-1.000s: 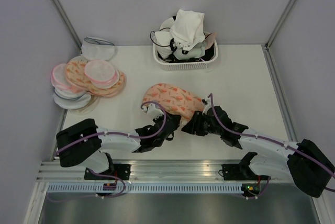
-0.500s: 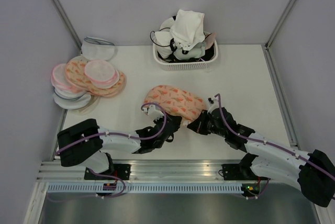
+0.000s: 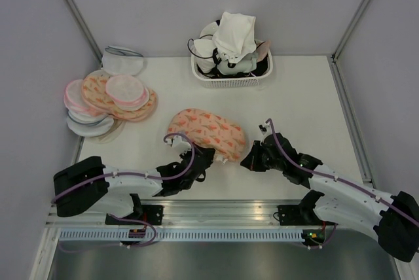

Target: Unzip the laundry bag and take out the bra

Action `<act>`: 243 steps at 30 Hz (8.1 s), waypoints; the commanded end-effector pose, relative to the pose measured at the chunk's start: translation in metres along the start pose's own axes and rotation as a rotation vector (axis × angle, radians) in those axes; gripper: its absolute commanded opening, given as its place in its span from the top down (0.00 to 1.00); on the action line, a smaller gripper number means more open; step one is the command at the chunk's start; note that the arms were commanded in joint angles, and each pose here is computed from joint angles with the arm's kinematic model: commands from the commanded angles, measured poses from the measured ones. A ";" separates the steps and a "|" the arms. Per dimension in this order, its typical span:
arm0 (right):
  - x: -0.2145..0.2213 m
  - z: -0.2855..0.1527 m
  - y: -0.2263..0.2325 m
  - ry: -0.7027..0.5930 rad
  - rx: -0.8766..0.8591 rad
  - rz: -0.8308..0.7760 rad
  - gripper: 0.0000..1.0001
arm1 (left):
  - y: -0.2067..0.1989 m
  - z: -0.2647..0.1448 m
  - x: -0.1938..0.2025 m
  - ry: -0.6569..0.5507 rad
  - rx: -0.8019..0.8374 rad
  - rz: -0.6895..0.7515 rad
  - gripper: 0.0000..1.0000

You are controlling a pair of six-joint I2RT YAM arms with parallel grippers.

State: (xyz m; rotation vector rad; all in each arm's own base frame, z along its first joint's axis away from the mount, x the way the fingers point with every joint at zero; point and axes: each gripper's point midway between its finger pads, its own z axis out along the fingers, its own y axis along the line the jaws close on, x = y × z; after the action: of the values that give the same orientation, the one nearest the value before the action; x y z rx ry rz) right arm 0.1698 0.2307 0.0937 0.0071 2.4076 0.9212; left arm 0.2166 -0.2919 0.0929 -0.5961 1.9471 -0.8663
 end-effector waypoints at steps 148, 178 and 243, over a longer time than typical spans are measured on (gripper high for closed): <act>0.019 0.033 0.053 0.034 -0.264 0.085 1.00 | -0.029 -0.020 -0.024 -0.008 0.351 0.125 0.98; -0.028 0.002 -0.027 -0.101 0.303 -0.138 1.00 | -0.023 -0.066 -0.016 0.574 0.461 0.480 0.98; 0.068 0.060 0.123 0.294 -0.497 -0.259 1.00 | 0.058 -0.037 -0.051 0.111 -0.063 -0.179 0.44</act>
State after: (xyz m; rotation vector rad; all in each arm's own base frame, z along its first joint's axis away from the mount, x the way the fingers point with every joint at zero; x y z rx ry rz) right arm 0.1265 0.3664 0.0735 -0.5733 2.3949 1.3626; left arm 0.1786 -0.2154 0.0647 -0.6700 2.2429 -0.9515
